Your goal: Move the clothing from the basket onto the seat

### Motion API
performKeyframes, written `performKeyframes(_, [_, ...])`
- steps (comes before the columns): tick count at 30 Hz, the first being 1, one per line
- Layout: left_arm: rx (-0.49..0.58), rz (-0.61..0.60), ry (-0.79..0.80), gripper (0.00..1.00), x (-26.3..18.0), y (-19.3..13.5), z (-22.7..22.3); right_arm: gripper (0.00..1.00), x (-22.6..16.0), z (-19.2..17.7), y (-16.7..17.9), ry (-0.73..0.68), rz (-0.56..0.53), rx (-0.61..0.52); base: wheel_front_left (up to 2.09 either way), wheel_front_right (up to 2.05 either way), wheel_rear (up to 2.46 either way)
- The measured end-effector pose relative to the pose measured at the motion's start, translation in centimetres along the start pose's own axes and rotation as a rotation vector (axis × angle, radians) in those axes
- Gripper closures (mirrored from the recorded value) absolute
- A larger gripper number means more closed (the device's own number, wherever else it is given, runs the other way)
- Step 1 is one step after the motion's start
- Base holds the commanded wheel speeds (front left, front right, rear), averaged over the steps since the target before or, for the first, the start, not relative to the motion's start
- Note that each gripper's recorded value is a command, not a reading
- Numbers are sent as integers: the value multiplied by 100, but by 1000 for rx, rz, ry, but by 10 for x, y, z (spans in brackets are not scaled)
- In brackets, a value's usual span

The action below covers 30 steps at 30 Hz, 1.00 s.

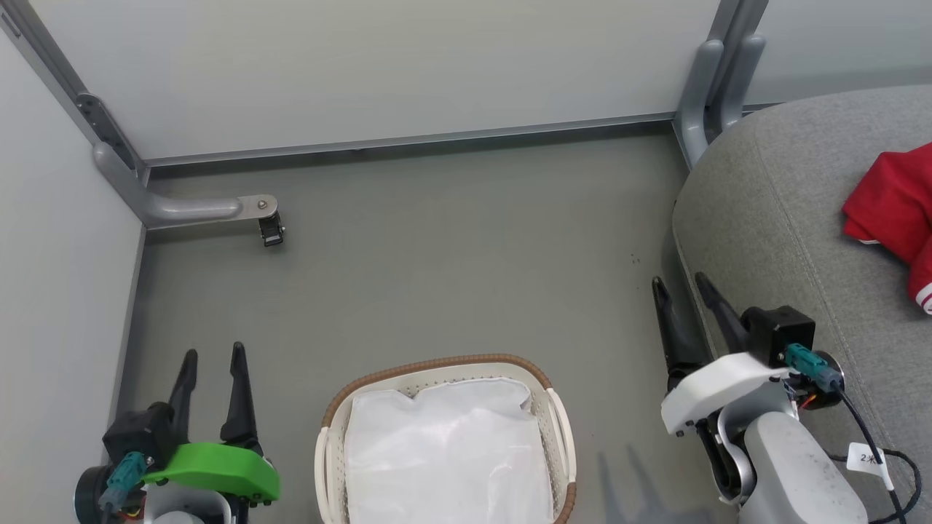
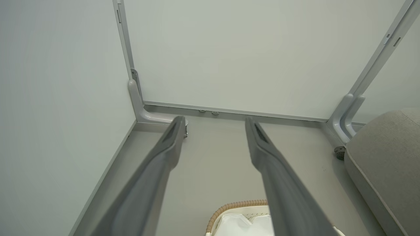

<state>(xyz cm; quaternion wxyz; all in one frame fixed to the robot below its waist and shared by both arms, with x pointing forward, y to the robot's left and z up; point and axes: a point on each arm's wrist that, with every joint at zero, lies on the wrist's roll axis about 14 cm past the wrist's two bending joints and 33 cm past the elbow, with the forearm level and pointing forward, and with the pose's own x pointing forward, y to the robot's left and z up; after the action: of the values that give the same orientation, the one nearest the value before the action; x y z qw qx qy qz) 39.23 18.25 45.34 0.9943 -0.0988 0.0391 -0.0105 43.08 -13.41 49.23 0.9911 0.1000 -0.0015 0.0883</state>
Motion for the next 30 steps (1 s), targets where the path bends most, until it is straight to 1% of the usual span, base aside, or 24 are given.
performKeyframes(3, [-16,9,32,100,-3,1,-9,100,-7,-15,-3,45,-14,15,0,0,0])
performKeyframes(5, [-46,20,40,100,-3,3,-11,100,-10,-17,-5,55,-29,47,0,0,0])
performKeyframes(17, [-256,65,34,100,-3,9,-5,100,-15,-14,-19,48,-103,261,0,0,0])
performKeyframes(30, [-458,91,23,100,-3,12,1,100,-20,-9,-29,31,-152,460,0,0,0])
